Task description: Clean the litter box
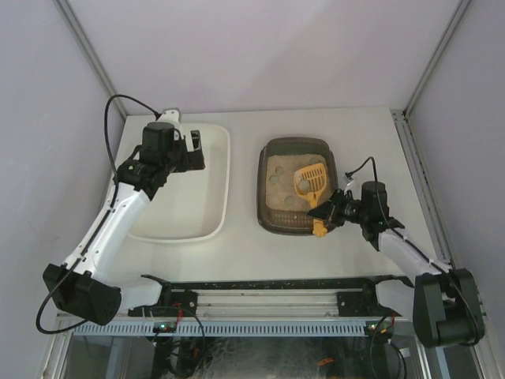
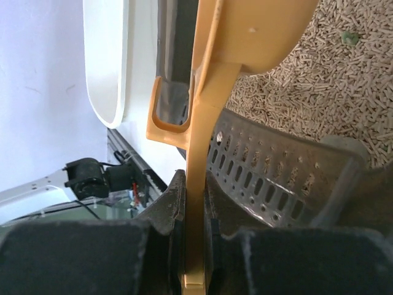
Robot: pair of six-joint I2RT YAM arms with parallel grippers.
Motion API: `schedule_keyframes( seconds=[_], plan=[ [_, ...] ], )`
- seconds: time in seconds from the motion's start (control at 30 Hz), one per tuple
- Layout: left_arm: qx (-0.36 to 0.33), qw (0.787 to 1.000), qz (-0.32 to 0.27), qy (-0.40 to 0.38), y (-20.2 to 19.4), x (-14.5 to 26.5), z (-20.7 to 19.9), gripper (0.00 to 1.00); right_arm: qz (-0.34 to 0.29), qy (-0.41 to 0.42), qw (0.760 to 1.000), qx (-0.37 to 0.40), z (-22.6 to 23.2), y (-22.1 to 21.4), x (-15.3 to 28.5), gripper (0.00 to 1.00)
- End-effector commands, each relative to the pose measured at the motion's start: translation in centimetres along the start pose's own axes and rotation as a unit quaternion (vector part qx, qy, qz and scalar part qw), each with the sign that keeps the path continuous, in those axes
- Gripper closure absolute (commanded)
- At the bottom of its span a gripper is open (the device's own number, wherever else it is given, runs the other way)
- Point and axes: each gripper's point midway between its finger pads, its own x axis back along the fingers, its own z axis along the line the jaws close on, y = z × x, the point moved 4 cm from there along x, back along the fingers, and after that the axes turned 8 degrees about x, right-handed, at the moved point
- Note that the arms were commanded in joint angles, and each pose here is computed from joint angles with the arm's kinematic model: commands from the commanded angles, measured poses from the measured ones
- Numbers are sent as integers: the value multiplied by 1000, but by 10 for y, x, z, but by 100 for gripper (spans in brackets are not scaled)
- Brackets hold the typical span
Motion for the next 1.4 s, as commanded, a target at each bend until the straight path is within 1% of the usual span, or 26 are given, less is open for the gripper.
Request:
schedule_keyframes(
  seconds=[0.0,0.07,0.17,0.3,0.43,0.53,0.57,0.67,0.7,0.73,0.77,0.83,0.93,1.07,1.17,1.2,1.27,1.3,1.37],
  plan=[
    [-125,989,-1,74,5,29,35,0,-136,70,978,139,32,32,11,100],
    [-141,986,5,91,-1,33,44,0,-146,81,973,160,34,29,14,100],
    [-147,984,9,97,-12,36,52,0,-167,79,967,176,33,34,19,100],
    [-149,984,7,93,-22,35,57,0,-142,104,966,187,41,31,16,100],
    [-156,984,7,85,-20,36,57,0,-152,104,969,164,35,35,18,100],
    [-153,985,7,81,-18,37,56,0,-105,123,972,172,48,23,3,100],
    [-152,985,10,81,-19,37,56,0,-104,123,972,170,48,23,3,100],
    [-151,985,13,79,-21,36,57,0,-149,119,972,136,35,38,18,100],
    [-150,986,15,78,-23,36,58,0,-140,121,973,138,36,38,16,100],
    [-149,986,16,75,-24,36,58,0,-125,126,972,156,43,36,11,100],
    [-146,986,19,73,-25,35,59,0,-99,123,974,162,48,28,3,100],
    [-144,987,22,71,-27,35,59,0,-85,123,973,175,55,25,-3,100],
    [-142,987,22,67,-27,36,59,0,-112,109,975,157,46,38,3,100],
    [-143,987,21,71,-26,37,60,0,-88,123,975,161,55,33,-6,100],
    [-135,987,19,80,-23,37,63,0,-106,111,978,140,44,41,-2,100],
    [-134,988,24,76,-21,37,63,0,-106,110,978,141,44,42,-4,100],
    [-132,988,45,69,-18,37,66,0,-72,116,978,159,56,32,-14,100],
    [-127,988,70,60,-19,36,68,0,-55,123,977,168,63,27,-18,100],
    [-93,989,101,59,-11,35,80,1,-58,124,978,156,62,32,-15,100]
  ],
)
